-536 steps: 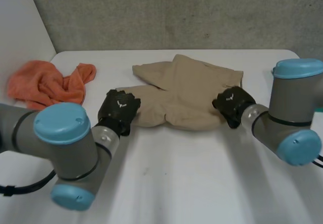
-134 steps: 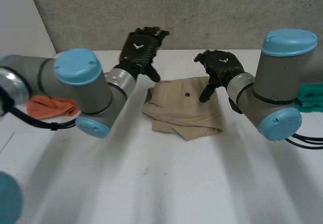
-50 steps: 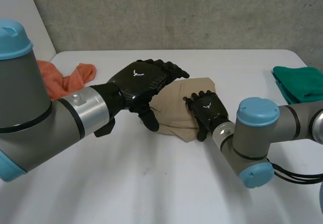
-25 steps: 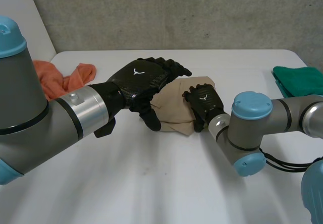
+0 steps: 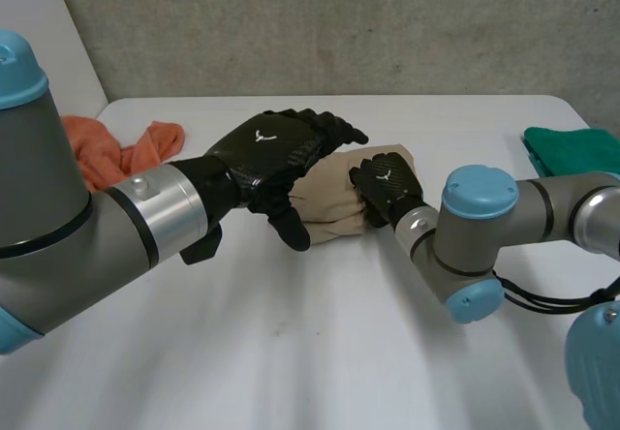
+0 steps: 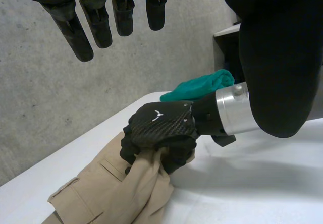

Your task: Fold the laundry.

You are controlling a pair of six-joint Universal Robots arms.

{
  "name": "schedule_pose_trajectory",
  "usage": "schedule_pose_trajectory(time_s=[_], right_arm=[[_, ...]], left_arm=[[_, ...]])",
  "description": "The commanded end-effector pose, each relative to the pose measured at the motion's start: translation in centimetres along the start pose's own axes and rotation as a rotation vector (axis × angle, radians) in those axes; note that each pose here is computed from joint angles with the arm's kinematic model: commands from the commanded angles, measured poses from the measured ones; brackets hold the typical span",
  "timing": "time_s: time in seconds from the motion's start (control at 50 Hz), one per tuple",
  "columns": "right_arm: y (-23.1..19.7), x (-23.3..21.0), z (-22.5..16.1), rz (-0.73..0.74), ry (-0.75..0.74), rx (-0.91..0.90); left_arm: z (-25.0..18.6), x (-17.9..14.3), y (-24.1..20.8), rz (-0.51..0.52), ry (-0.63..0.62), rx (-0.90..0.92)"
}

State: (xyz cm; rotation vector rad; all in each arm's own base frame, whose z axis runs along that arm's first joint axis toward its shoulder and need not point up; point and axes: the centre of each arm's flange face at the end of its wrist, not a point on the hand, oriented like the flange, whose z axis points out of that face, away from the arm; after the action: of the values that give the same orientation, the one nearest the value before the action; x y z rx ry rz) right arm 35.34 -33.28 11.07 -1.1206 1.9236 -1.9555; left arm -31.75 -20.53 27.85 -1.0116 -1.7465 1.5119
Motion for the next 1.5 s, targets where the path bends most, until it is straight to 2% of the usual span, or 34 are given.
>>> schedule_pose_trajectory(time_s=[0.02, 0.26, 0.4, 0.48, 0.56, 0.64, 0.72, 0.84, 0.94, 1.06, 1.14, 1.22, 1.34, 1.44, 1.5], right_arm=[[1.2, 5.2, -2.2, -0.073, 0.007, -0.045], [5.2, 14.3, -5.9, -0.26, -0.018, -0.075], [5.9, 16.9, -6.3, -0.271, -0.014, -0.046], [5.1, 18.2, -5.7, -0.269, 0.007, -0.003], [2.5, 21.2, -4.1, -0.236, 0.078, 0.083], [-1.0, 25.9, -2.4, -0.168, 0.211, 0.219], [-3.8, 29.0, -1.2, -0.122, 0.277, 0.343], [-4.4, 33.4, -0.7, -0.107, 0.335, 0.424], [-2.2, 36.4, -1.0, -0.121, 0.363, 0.413], [4.6, 38.4, -2.5, -0.093, 0.284, 0.319], [10.5, 39.2, -4.6, -0.031, 0.205, 0.241], [14.0, 39.7, -6.6, 0.039, 0.176, 0.198], [16.4, 40.7, -9.2, 0.095, 0.165, 0.163], [16.9, 39.5, -9.8, 0.13, 0.068, 0.163], [16.9, 40.0, -10.4, 0.123, 0.069, 0.163]], left_arm=[[-0.2, 0.1, -0.4, 0.006, 0.0, 0.011], [-0.1, -0.2, -0.4, 0.007, -0.006, 0.011], [-0.1, -0.4, -0.3, 0.008, -0.011, 0.014], [-0.1, -0.4, -0.3, 0.008, -0.013, 0.013], [-0.1, -0.4, -0.4, 0.009, -0.013, 0.015], [-0.1, -0.3, -0.3, 0.008, -0.011, 0.013], [-0.1, -0.4, -0.3, 0.006, -0.013, 0.012], [-0.1, -0.4, -0.3, 0.007, -0.013, 0.012], [0.0, -0.4, -0.2, 0.004, -0.014, 0.009], [0.1, -0.2, 0.0, 0.001, -0.009, 0.003], [0.1, -0.1, 0.2, 0.0, -0.005, 0.0], [0.1, -0.1, 0.2, -0.001, -0.003, -0.003], [0.2, 0.0, 0.6, -0.006, 0.0, -0.013], [0.3, 0.1, 0.6, -0.006, 0.001, -0.013], [0.3, 0.1, 0.7, -0.008, 0.003, -0.016]])
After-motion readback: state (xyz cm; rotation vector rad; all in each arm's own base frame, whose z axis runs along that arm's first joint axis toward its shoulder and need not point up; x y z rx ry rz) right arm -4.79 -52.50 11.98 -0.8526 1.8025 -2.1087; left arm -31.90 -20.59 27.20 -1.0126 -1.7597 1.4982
